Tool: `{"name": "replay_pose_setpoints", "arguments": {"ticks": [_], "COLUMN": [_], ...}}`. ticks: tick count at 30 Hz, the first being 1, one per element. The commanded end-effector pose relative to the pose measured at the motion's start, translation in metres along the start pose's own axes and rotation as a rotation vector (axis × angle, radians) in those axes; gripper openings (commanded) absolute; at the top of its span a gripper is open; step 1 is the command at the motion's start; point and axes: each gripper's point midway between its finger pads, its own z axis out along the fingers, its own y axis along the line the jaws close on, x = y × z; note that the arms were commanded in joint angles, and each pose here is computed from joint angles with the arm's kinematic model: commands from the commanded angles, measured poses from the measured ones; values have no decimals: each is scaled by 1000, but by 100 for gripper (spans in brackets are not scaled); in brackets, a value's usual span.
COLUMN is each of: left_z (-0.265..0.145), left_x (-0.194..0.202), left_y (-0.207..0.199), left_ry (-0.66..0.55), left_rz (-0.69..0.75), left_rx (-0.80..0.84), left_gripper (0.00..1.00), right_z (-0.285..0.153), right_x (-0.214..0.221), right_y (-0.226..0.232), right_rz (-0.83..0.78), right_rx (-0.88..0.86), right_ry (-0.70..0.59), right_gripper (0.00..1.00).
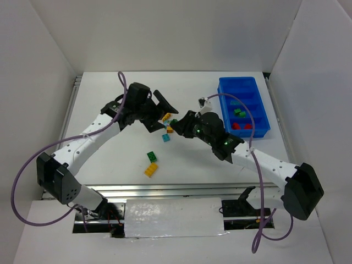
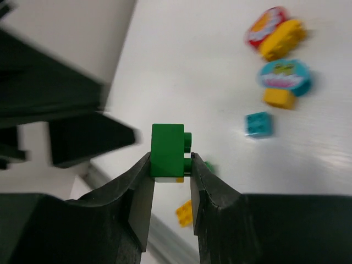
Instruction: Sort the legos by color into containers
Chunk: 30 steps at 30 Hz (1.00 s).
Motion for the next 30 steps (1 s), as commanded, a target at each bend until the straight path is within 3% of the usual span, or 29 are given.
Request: {"name": "replay_pose_setpoints", "arguments": {"ticks": [1, 4, 5, 6, 8, 10, 12, 14, 15, 17, 23, 25, 27, 30], "left_z": [-27, -44, -45, -49, -50, -49, -49, -47, -50, -49, -44, -43, -41, -39], "left_x": [-49, -76, -78, -80, -80, -72, -70, -63, -61, -56, -39, -34, -31, -30], "left_y": [7, 29, 42, 49, 71, 89, 114, 135, 139, 151, 160, 161, 165, 170], "left_ry": [-157, -226, -230, -235, -230, -193, -192, -169, -172, -154, -75, -51, -36, -31], "left_rz": [58, 76, 101, 118, 162, 191, 222, 244, 251, 270, 327, 337, 342, 348], "left_rx": [-51, -81, -112, -130, -198, -253, -331, -381, -383, -394, -365, -349, -352, -359], "left_gripper": [100, 99, 100, 100, 100, 99, 100, 100, 99, 100, 100, 100, 99, 99], "right_z": [-12, -20, -37, -39, -59, -71, -88, -89, -91, -86, -89, -91, -89, -90], "right_x": [-35, -58, -63, -86, -91, -107, -134, -140, -159, -158, -203, -207, -217, -221], "right_y": [-67, -127, -167, -174, -230, -259, -282, -300, -304, -322, -353, -363, -362, -353], "right_rz": [48, 109, 147, 157, 187, 227, 276, 290, 294, 292, 298, 316, 319, 323], "right_rx": [255, 469, 628, 683, 902, 1013, 1084, 1123, 1136, 1188, 1256, 1262, 1251, 1245], "right_ry": [-92, -112, -94, -126, -90, -100, -160, -141, -178, -130, -204, -205, -209, -198], "right_gripper": [0, 0, 0, 0, 0, 0, 0, 0, 0, 0, 10, 35, 69, 76]}}
